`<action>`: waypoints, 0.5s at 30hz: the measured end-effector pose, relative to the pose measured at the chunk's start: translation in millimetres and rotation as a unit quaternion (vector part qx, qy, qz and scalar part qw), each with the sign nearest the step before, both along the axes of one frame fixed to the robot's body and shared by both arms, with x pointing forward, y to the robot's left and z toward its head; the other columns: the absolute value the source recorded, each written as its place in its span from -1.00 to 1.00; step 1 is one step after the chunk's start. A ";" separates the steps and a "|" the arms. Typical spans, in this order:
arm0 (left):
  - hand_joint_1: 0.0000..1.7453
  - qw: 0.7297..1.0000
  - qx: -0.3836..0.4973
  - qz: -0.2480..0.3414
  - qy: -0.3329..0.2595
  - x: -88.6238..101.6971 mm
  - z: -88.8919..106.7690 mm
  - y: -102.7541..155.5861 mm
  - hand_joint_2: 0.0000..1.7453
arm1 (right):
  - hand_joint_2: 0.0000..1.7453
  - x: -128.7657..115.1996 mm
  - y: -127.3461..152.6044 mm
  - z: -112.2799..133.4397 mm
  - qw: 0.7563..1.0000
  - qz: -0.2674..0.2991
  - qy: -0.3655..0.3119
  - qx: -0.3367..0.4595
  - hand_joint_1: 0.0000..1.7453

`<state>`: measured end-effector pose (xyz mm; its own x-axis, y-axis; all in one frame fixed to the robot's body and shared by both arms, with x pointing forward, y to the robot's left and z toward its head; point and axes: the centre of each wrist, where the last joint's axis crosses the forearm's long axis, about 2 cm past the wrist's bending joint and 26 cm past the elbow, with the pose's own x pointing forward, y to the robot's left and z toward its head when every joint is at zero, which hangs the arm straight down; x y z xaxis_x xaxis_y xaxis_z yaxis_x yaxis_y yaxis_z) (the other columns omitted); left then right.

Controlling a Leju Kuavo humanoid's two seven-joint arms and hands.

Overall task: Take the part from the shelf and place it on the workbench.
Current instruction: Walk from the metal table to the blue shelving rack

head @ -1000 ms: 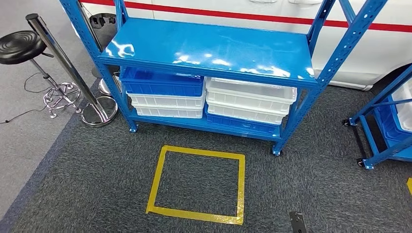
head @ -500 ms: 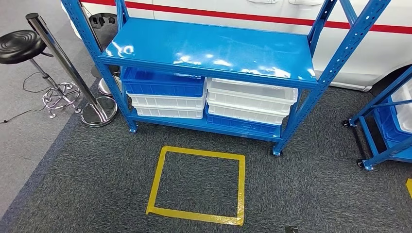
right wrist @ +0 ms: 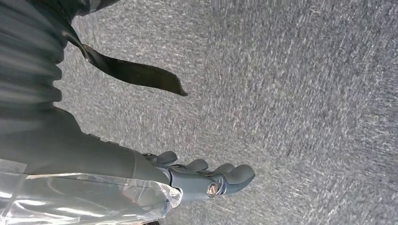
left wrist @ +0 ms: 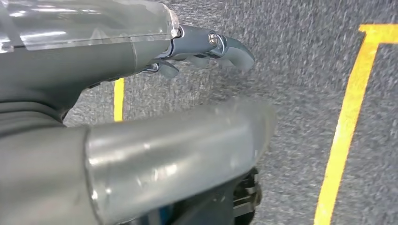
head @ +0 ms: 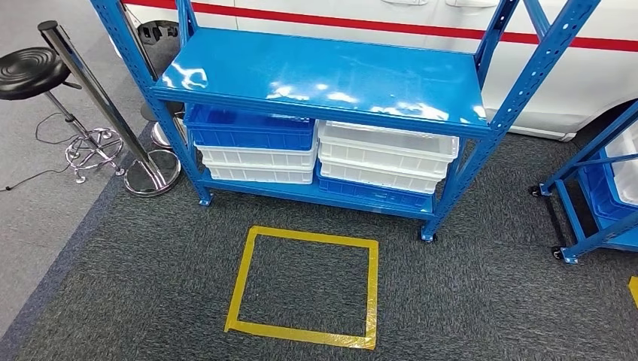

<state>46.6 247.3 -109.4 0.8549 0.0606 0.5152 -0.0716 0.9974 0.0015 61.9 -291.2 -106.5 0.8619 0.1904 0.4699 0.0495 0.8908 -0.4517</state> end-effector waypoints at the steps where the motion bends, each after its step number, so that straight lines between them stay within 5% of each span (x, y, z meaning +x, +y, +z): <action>1: -1.00 1.000 0.001 0.002 -0.001 0.5 0.1 0.1 -1.00 | 1.00 -0.2 0.6 -0.1 1.000 0.000 0.000 0.001 -1.00; 4: -1.00 1.000 0.002 0.006 -0.002 1.2 0.1 0.1 -1.00 | 1.00 -0.6 2.2 -0.2 1.000 0.002 0.002 0.004 -1.00; 8: -1.00 1.000 0.002 0.008 -0.002 1.3 0.2 -0.8 -1.00 | -1.00 -1.2 4.8 -0.4 1.000 0.008 0.003 0.011 -1.00; 15: -1.00 1.000 0.000 0.016 0.008 -0.6 0.4 -5.1 -1.00 | -1.00 -3.9 7.7 -1.1 1.000 0.017 0.006 0.024 -1.00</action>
<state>46.0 242.2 -108.9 0.8606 0.0874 0.5017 -0.1030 0.9947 0.0033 58.0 -283.5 -107.5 0.8613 0.1965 0.4685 0.0143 0.9124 -0.4089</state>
